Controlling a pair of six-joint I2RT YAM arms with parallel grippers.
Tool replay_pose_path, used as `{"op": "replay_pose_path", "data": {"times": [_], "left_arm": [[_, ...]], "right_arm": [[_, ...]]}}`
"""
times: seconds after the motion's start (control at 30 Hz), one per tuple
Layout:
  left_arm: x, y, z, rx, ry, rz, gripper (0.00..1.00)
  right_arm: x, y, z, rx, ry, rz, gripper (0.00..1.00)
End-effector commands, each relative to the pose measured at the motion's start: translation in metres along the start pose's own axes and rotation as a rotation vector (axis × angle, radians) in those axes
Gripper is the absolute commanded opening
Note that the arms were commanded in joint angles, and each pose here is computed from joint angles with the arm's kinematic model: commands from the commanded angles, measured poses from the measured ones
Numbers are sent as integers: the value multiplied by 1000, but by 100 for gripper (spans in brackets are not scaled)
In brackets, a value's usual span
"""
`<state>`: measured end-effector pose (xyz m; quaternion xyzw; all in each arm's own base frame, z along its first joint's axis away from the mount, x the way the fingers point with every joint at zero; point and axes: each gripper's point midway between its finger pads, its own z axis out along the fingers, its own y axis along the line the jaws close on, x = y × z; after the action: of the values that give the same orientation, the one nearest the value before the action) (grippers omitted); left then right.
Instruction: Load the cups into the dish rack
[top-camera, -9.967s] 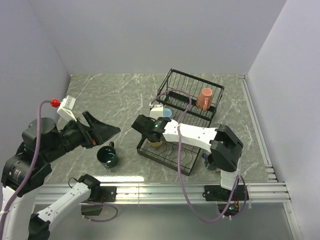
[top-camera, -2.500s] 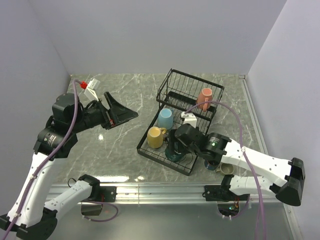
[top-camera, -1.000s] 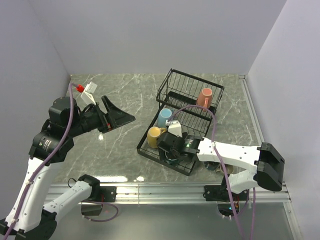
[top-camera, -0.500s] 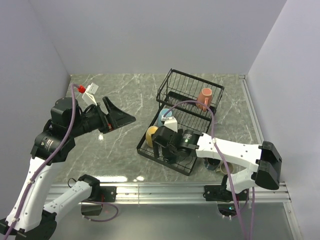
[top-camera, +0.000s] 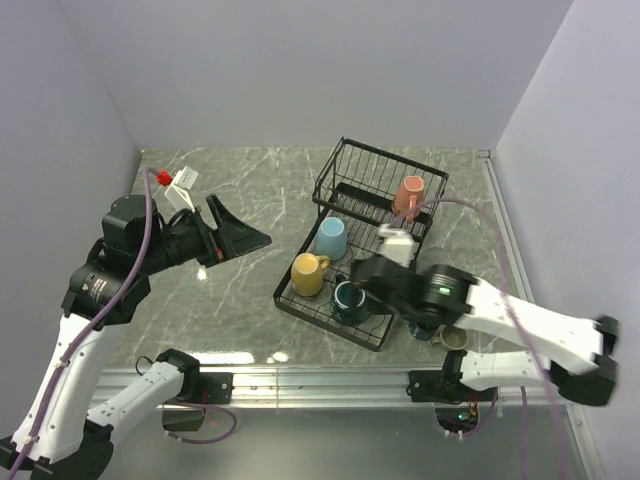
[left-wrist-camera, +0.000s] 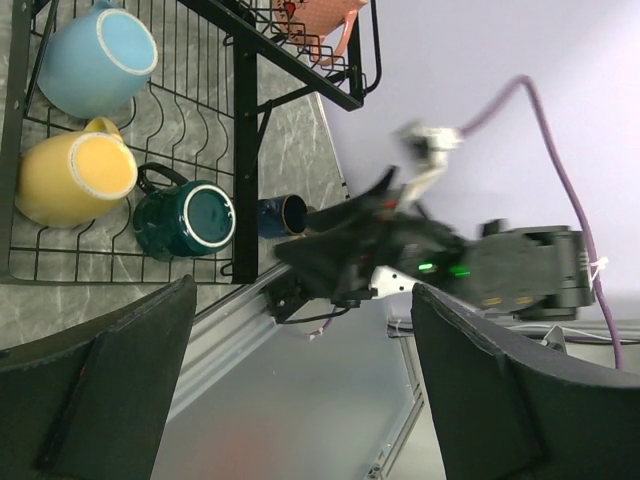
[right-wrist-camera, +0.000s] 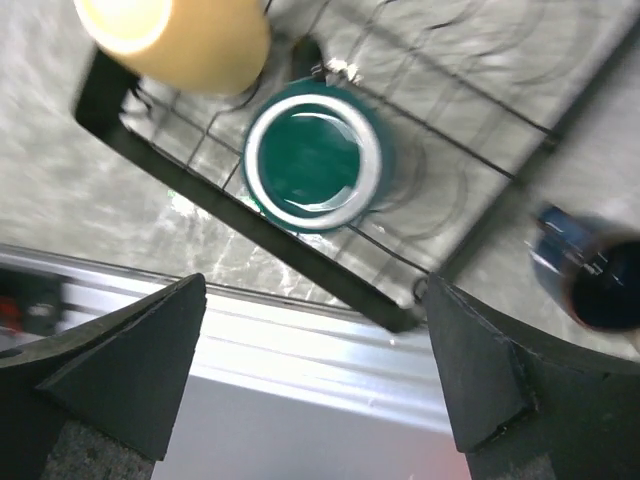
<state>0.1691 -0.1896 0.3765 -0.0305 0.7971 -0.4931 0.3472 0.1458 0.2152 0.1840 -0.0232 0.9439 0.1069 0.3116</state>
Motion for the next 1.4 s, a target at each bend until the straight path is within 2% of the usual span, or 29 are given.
{"op": "replay_pose_path", "data": {"times": [0.0, 0.07, 0.1, 0.13, 0.23, 0.47, 0.63, 0.9, 1.07, 1.1, 1.17, 1.2, 1.37], "left_arm": [[-2, -2, 1, 22, -5, 43, 93], [-2, -2, 4, 33, -2, 43, 93], [0, 1, 6, 33, 6, 37, 93], [2, 1, 8, 42, 15, 29, 93], [4, 0, 12, 63, 35, 28, 93], [8, 2, 12, 69, 46, 35, 92], [12, 3, 2, 49, 42, 43, 92], [10, 1, -13, 7, 12, 73, 92], [10, 1, -17, -5, 4, 79, 93], [10, 1, -17, -3, 5, 81, 92], [10, 2, -16, -5, 7, 78, 93], [10, 1, -16, 1, 5, 79, 93], [7, -4, -15, 18, 3, 80, 92]], "right_arm": [[-6, -61, -26, 110, -83, 168, 93], [0, -82, -29, 108, -96, 273, 89], [14, -93, -21, 136, -58, 293, 85], [14, -106, -19, 159, -58, 363, 76], [28, -121, -7, 199, -15, 442, 64], [41, -138, 22, 295, 26, 524, 60], [47, -142, 39, 308, 46, 540, 49], [60, -145, 60, 326, 77, 523, 42], [67, -147, 64, 331, 91, 513, 28], [68, -147, 65, 328, 93, 511, 20], [70, -145, 66, 314, 98, 512, 12], [71, -145, 66, 308, 97, 514, 0], [63, -148, 54, 311, 65, 519, 0]]}}
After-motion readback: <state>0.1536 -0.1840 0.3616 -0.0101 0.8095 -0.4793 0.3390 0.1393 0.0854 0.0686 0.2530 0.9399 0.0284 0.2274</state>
